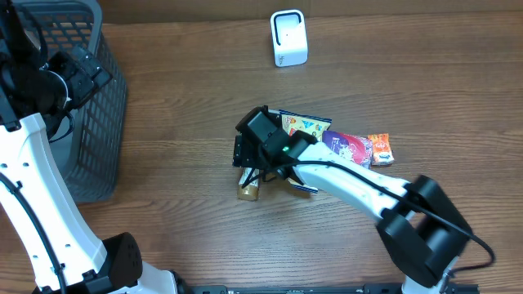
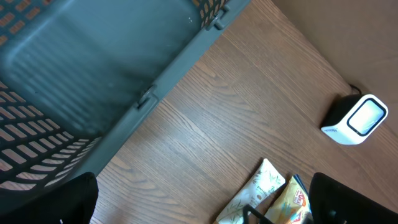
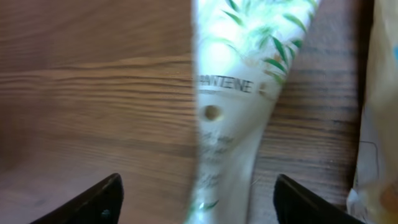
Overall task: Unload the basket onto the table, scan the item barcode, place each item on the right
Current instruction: 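Reach the right gripper to the Pantene tube and grasp it, then carry the Pantene tube with the right gripper to the scanner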
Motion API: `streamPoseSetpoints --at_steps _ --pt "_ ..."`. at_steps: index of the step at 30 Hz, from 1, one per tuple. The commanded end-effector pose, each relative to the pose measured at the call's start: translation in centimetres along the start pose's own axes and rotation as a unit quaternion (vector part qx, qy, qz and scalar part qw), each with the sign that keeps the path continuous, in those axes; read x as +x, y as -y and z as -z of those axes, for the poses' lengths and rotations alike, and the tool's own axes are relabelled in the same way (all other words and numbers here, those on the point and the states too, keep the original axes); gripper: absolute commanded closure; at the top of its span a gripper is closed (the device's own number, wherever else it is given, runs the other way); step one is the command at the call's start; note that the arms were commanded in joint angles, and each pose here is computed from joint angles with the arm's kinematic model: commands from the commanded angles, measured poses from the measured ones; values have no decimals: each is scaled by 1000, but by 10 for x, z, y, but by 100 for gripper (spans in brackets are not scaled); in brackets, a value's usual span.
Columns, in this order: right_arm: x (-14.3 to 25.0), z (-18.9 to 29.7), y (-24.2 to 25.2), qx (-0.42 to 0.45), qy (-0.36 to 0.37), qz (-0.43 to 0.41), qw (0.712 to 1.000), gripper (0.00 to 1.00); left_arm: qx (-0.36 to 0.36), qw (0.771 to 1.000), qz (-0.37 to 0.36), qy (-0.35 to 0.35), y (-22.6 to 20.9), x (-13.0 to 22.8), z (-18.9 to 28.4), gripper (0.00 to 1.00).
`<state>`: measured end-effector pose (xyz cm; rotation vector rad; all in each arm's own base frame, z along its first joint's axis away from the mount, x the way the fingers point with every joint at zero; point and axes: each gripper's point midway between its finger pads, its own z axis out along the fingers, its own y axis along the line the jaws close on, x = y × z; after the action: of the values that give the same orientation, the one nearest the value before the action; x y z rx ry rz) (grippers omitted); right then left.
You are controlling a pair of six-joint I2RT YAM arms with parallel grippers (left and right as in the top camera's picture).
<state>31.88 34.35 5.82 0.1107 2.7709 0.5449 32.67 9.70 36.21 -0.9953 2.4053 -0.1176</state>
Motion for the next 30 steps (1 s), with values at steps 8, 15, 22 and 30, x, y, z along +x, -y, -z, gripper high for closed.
streamPoseSetpoints --at_steps 8,15,22,30 --pt "3 -18 36 75 10 -5 997 55 2 1000 -8 3 -1 0 3 0" --pt "-5 -15 63 113 4 -23 993 50 2 1000 -8 3 -1 0 3 0" --pt "-7 -17 57 79 -22 71 994 50 2 1000 -8 3 -1 0 3 0" --pt "14 -34 50 65 -55 124 989 54 2 1000 -8 3 -1 0 3 0"
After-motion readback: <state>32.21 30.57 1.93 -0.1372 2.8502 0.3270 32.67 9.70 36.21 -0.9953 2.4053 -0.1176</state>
